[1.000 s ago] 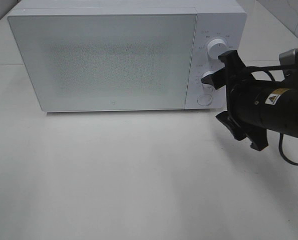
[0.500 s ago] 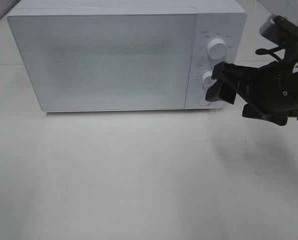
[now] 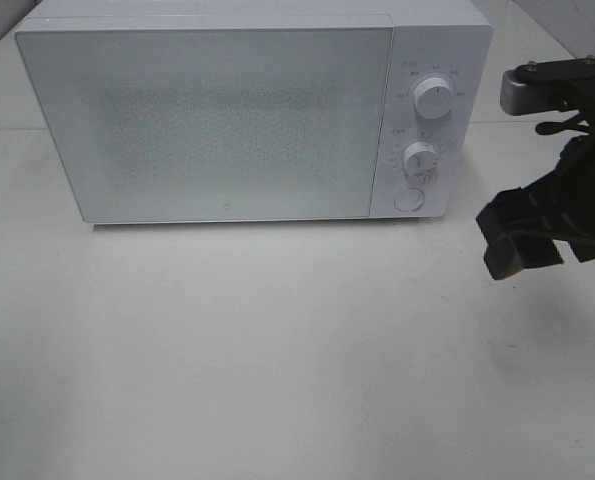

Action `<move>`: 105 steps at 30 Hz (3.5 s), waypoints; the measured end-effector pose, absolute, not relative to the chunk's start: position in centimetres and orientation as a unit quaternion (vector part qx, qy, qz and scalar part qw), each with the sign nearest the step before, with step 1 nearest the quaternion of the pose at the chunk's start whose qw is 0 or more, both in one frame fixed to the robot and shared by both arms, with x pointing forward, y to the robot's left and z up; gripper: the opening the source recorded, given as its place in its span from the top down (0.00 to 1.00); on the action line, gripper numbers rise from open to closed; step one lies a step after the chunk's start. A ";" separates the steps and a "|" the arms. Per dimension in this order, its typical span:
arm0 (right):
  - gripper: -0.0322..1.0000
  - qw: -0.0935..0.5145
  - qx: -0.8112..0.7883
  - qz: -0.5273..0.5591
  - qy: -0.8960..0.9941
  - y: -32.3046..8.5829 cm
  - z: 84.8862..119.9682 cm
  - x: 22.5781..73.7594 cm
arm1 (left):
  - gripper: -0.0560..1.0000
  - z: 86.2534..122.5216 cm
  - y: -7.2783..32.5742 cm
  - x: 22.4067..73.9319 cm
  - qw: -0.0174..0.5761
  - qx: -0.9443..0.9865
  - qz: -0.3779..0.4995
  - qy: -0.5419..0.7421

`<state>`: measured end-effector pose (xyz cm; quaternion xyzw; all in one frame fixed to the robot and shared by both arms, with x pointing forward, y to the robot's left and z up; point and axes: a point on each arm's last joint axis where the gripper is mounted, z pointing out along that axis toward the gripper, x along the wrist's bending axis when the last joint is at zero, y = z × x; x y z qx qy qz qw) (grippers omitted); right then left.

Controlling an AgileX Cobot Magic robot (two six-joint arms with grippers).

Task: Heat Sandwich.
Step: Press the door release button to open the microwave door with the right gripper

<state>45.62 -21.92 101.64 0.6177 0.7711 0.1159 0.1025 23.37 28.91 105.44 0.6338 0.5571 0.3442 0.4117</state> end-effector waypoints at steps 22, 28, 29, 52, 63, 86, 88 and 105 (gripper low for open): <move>0.23 0.191 0.595 0.215 0.751 -25.8 109.8 36.9 | 0.11 105.4 28.9 23.4 0.412 0.634 0.344 0.557; 0.23 0.238 0.566 0.280 0.738 -27.2 111.9 33.3 | 0.11 105.4 28.9 23.4 0.412 0.634 0.344 0.557; 0.23 0.238 0.566 0.280 0.738 -27.2 111.9 33.3 | 0.11 105.4 28.9 23.4 0.412 0.634 0.344 0.557; 0.23 0.316 0.599 0.316 0.665 -30.6 106.3 25.9 | 0.11 105.4 28.9 23.4 0.412 0.634 0.344 0.557; 0.23 0.375 0.624 0.339 0.596 -31.0 105.5 23.1 | 0.11 105.4 28.9 23.4 0.412 0.634 0.344 0.557; 0.23 0.373 0.628 0.331 0.597 -31.0 105.0 22.9 | 0.11 105.4 28.9 23.4 0.412 0.634 0.344 0.557; 0.23 0.385 0.620 0.347 0.589 -31.0 105.7 22.8 | 0.11 105.4 28.9 23.4 0.412 0.634 0.344 0.557; 0.23 0.397 0.597 0.369 0.591 -30.4 108.5 29.0 | 0.11 105.4 28.9 23.4 0.412 0.634 0.344 0.557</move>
